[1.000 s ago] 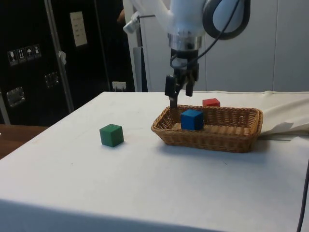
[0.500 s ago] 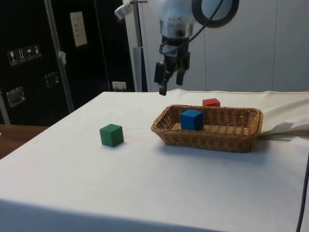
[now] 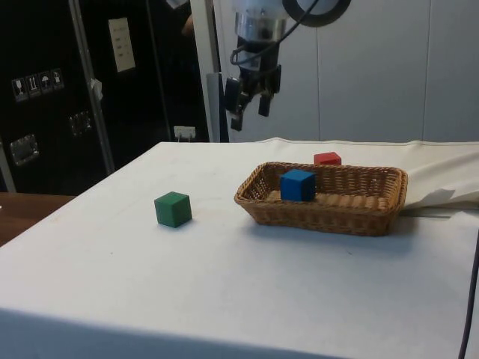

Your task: Pick up the blue cube and place it into the basket.

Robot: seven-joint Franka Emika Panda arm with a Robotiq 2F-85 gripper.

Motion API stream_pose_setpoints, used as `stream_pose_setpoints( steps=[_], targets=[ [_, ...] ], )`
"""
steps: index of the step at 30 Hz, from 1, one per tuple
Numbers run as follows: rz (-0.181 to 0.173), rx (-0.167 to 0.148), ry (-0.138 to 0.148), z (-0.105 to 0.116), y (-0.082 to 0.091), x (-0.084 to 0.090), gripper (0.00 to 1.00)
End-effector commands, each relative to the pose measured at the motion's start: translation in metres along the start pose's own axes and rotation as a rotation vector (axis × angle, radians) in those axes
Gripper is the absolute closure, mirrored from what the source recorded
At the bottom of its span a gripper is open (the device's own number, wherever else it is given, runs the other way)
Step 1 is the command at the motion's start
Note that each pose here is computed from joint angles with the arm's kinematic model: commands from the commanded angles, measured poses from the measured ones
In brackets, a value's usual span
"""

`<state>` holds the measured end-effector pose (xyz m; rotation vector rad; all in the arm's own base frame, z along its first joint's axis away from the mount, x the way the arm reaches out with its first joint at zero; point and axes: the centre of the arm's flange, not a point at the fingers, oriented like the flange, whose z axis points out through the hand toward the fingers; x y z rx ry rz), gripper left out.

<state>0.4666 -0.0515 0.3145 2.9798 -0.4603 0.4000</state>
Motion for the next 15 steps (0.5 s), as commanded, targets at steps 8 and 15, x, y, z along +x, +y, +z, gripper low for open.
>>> stream_pose_setpoints(
  steps=[8,15],
  targets=[
    [0.009,0.012,0.011,-0.011,-0.003,0.014,0.0],
    [0.01,-0.002,0.017,-0.011,0.0,0.016,0.0]
  ],
)
